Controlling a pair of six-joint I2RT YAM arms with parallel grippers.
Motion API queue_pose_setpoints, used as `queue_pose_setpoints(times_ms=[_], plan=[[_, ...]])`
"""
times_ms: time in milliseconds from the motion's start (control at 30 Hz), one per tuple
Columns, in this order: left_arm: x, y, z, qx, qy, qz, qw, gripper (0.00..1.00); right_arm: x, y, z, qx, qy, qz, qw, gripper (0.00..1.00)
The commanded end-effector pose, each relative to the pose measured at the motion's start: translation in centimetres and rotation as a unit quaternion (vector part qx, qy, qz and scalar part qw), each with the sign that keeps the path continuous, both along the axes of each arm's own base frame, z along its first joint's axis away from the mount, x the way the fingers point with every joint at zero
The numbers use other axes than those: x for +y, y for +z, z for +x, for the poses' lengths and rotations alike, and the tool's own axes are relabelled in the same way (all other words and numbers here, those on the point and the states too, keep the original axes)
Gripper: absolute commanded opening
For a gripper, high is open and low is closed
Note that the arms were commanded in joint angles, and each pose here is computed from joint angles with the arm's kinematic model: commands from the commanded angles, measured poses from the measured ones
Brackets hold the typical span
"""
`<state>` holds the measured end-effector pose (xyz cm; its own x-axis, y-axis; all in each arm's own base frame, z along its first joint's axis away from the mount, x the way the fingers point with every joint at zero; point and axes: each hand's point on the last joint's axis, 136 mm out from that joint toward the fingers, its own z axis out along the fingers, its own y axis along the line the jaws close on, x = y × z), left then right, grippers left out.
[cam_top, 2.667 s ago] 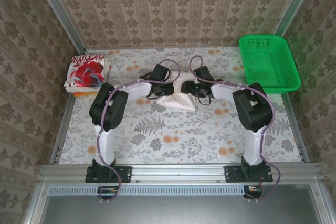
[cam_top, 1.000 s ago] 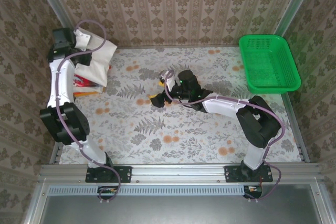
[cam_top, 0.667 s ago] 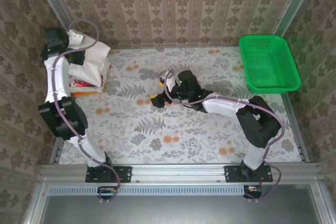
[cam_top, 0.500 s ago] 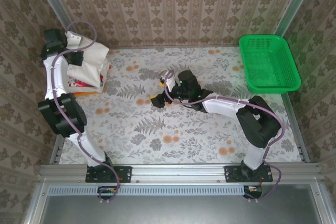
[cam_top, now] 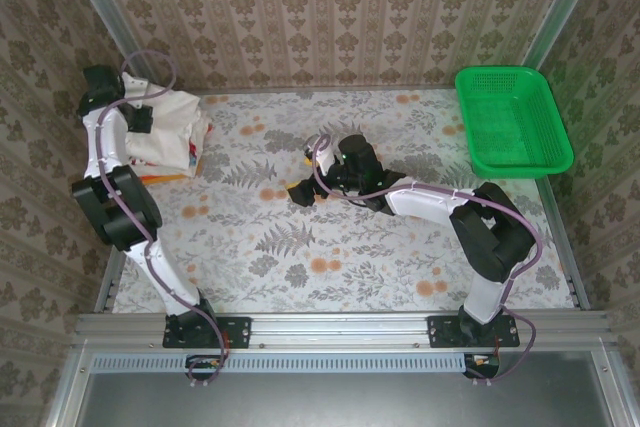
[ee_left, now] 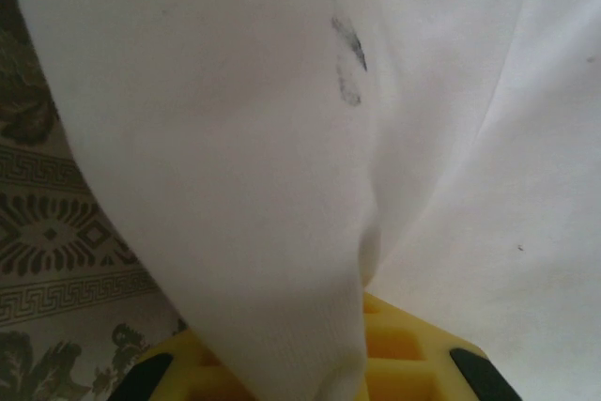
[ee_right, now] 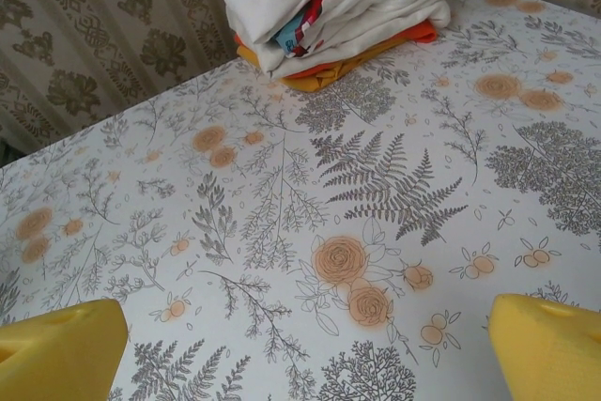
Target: Fold and stack the t-shirts
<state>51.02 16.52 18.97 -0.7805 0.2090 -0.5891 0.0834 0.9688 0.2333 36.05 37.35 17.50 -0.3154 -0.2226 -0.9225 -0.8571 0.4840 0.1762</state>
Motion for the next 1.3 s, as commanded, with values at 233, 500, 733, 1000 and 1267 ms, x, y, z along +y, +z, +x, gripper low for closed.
queue_pose_setpoints(times_ms=[233,500,733,1000,1267], plan=[[2.4,-0.8,0.5,-0.005,0.071,-0.005,0.997,0.46,-0.2,-1.1,0.3,0.003,-0.004,-0.016,1.0,1.0],[1.6,3.9,0.2,-0.068,0.096,-0.033,0.992,0.83,-0.2,-1.0,0.3,0.002,-0.004,-0.017,1.0,1.0],[-1.0,7.8,0.1,-0.112,0.082,-0.036,0.99,0.99,-0.1,-1.2,0.2,0.006,-0.002,-0.015,1.0,1.0],[-1.0,4.9,1.7,-0.091,0.122,-0.082,0.985,1.0,-0.3,-1.3,0.0,0.005,-0.003,-0.018,1.0,1.0],[-0.2,-1.2,2.9,-0.051,0.169,-0.191,0.966,1.0,-0.7,-1.7,-0.2,0.008,-0.007,-0.023,1.0,1.0]])
